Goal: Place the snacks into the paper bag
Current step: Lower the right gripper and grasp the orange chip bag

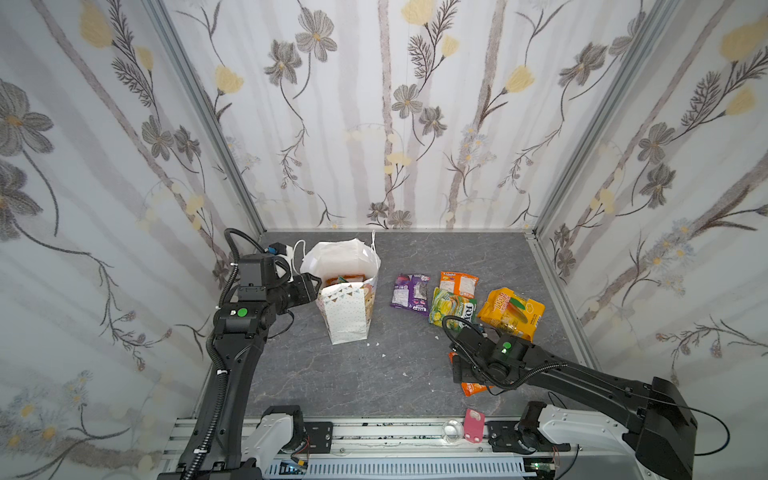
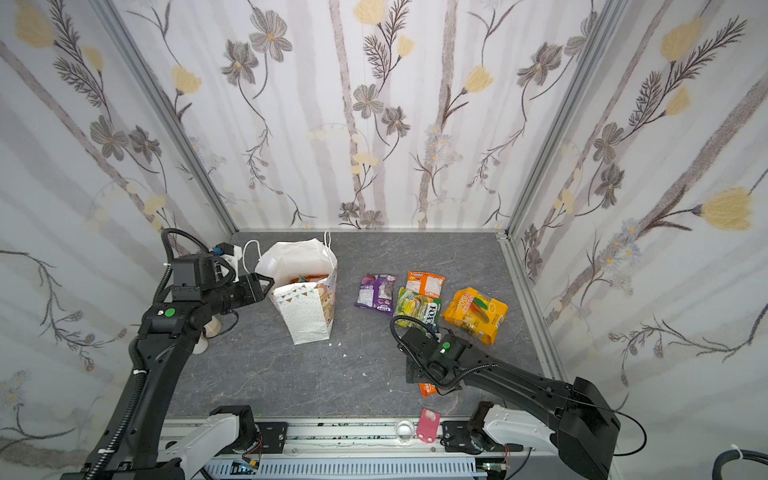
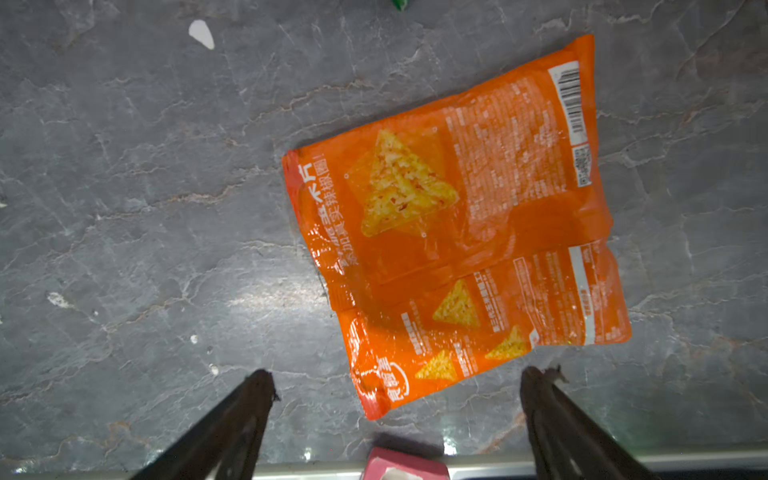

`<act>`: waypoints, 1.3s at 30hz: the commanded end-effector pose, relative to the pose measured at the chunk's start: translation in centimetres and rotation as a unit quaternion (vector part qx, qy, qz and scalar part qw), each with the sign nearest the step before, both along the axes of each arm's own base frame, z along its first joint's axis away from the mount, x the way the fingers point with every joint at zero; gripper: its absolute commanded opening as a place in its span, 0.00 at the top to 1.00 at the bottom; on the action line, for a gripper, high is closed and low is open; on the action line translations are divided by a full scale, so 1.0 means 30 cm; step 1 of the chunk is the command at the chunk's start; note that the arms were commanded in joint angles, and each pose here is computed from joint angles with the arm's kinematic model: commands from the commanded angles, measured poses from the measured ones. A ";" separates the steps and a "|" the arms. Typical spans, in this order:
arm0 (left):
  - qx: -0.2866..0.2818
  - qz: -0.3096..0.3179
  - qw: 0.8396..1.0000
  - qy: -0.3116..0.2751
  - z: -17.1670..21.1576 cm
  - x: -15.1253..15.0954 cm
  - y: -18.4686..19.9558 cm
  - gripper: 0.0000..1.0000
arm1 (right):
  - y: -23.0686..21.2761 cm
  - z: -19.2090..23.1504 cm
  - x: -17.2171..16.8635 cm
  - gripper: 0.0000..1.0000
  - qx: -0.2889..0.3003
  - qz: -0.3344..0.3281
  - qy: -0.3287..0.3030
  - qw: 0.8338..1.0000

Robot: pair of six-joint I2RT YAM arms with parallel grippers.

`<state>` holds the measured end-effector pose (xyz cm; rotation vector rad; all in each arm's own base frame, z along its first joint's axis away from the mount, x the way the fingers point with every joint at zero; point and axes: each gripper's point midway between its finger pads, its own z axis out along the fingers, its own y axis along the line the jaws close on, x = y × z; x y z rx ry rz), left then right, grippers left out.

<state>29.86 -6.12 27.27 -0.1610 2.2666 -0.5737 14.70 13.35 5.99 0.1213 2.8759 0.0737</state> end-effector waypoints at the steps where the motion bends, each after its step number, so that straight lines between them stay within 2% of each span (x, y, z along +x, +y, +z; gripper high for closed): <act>1: 0.007 0.000 1.000 -0.005 -0.004 0.006 0.005 0.49 | 0.045 -0.021 0.040 0.08 0.056 -0.004 -0.017 0.998; 4: 0.010 0.000 1.000 -0.003 -0.010 0.004 0.007 0.49 | 0.055 -0.039 0.067 0.08 0.098 -0.018 -0.024 0.995; 7: 0.011 0.002 1.000 -0.004 -0.010 0.004 0.009 0.49 | 0.059 -0.045 0.081 0.08 0.105 -0.017 -0.033 0.994; 17: 0.004 0.000 1.000 0.000 -0.023 0.012 0.003 0.49 | 0.168 -0.100 0.068 0.09 0.142 0.051 0.002 0.989; 20: 0.004 0.000 1.000 0.001 -0.023 0.007 0.003 0.49 | 0.242 -0.082 0.081 0.10 0.171 0.070 -0.004 0.983; 25: 0.005 0.002 1.000 0.001 -0.023 0.007 0.006 0.49 | 0.442 -0.037 0.064 0.10 0.238 0.132 -0.009 0.962; 30: 0.004 0.001 1.000 0.001 -0.024 0.010 0.004 0.49 | 0.601 0.033 0.106 0.11 0.282 0.169 -0.027 0.944; 35: 0.007 0.001 1.000 0.001 -0.026 0.009 0.005 0.49 | 0.651 0.148 0.180 0.11 0.272 0.187 -0.067 0.942; 39: 0.006 0.003 1.000 0.001 -0.029 0.008 0.007 0.49 | 0.556 0.162 0.206 0.12 0.234 0.161 -0.080 0.955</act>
